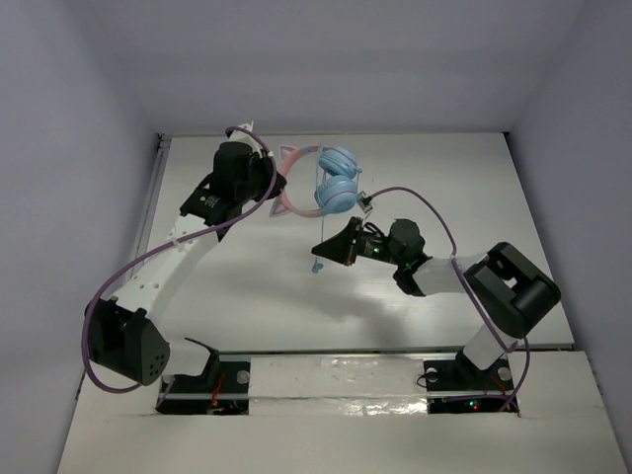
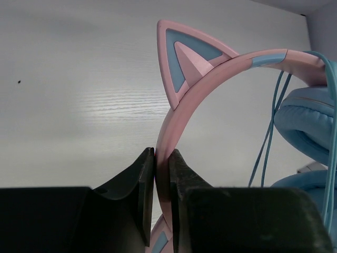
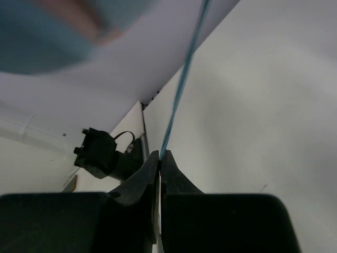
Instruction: Wrap the headphones
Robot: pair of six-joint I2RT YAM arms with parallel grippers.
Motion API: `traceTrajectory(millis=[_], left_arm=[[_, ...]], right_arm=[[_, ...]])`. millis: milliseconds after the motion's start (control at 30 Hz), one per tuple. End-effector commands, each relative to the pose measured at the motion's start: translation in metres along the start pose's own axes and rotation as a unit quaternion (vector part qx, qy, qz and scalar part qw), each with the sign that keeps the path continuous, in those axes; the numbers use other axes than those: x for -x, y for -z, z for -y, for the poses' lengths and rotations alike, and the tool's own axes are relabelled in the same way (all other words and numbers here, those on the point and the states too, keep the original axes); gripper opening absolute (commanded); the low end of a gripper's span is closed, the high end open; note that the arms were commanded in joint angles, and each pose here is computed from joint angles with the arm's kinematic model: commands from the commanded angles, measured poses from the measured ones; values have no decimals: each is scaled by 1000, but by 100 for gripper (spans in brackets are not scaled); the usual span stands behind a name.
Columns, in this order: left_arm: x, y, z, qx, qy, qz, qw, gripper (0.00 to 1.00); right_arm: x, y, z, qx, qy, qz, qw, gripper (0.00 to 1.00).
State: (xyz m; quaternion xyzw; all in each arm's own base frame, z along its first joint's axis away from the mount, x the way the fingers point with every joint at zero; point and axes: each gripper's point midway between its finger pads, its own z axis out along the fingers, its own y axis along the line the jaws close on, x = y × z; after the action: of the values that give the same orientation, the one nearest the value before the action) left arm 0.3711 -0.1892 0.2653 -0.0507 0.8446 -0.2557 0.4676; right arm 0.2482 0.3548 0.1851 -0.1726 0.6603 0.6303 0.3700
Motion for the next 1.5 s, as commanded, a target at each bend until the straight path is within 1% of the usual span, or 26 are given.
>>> traceTrajectory(millis=[0, 33, 100, 133, 167, 200, 267, 300, 367, 400, 467, 600, 700, 800, 867, 900, 967, 1000, 1067, 1133, 1233, 1267, 1300, 1333, 1400, 1467], left_arm=[[55, 2, 24, -19, 52, 130, 990, 0], [54, -3, 13, 6, 57, 140, 989, 0], [49, -6, 15, 10, 59, 145, 988, 0], [49, -9, 8, 26, 61, 152, 986, 0], [44, -13, 7, 31, 60, 151, 986, 0], [39, -15, 9, 32, 57, 149, 987, 0], [31, -23, 0, 57, 51, 149, 986, 0], [30, -24, -3, 63, 51, 152, 985, 0], [13, -33, -7, 75, 48, 144, 986, 0], [9, -35, -10, 78, 49, 143, 985, 0], [-2, -41, -19, 86, 61, 141, 984, 0], [-2, -42, -23, 97, 76, 145, 982, 0], [15, -36, -32, 118, 97, 165, 974, 0], [26, -31, -29, 121, 107, 180, 970, 0], [26, -30, -31, 126, 132, 185, 966, 0], [28, -28, -30, 122, 144, 192, 963, 0], [28, -23, -30, 114, 191, 205, 953, 0], [30, -20, -30, 111, 208, 211, 948, 0], [34, -14, -33, 111, 247, 231, 934, 0], [37, -12, -42, 131, 262, 248, 924, 0], [39, -14, -53, 164, 271, 260, 912, 0], [41, -13, -42, 158, 267, 262, 914, 0], [44, -10, -38, 160, 256, 269, 915, 0], [48, -7, -39, 175, 249, 286, 909, 0], [52, -5, -31, 186, 232, 285, 911, 0], [46, -8, -35, 206, 213, 280, 913, 0]], right_arm=[[-11, -1, -45, 74, -22, -25, 997, 0], [-12, -2, -53, 87, -21, -24, 996, 0], [-14, 1, -55, 91, -43, -22, 995, 0], [-10, 3, -63, 109, -39, -10, 993, 0], [-9, 5, -66, 116, -46, -7, 992, 0], [-13, 6, -65, 118, -74, -11, 990, 0], [-7, 10, -78, 153, -77, 3, 985, 0], [-5, 10, -80, 157, -109, 8, 982, 0], [-2, 12, -82, 182, -132, 24, 974, 0], [2, 12, -83, 189, -178, 31, 965, 0], [0, 3, -84, 190, -200, 31, 961, 0], [10, 3, -107, 217, -184, 46, 958, 0], [27, 16, -127, 229, -165, 79, 956, 0], [35, 18, -131, 221, -154, 94, 958, 0], [37, 13, -124, 202, -158, 98, 961, 0], [43, 10, -120, 193, -155, 116, 962, 0], [49, 1, -105, 157, -161, 132, 965, 0], [59, -5, -100, 142, -143, 153, 967, 0], [65, -12, -87, 100, -136, 170, 971, 0], [75, -16, -83, 75, -107, 204, 970, 0], [89, -12, -91, 69, -81, 250, 962, 0], [94, -14, -91, 68, -71, 258, 961, 0], [93, -18, -92, 65, -58, 258, 962, 0], [90, -24, -91, 57, -55, 255, 964, 0], [94, -31, -90, 47, -32, 260, 964, 0], [90, -40, -83, 21, -27, 248, 968, 0]])
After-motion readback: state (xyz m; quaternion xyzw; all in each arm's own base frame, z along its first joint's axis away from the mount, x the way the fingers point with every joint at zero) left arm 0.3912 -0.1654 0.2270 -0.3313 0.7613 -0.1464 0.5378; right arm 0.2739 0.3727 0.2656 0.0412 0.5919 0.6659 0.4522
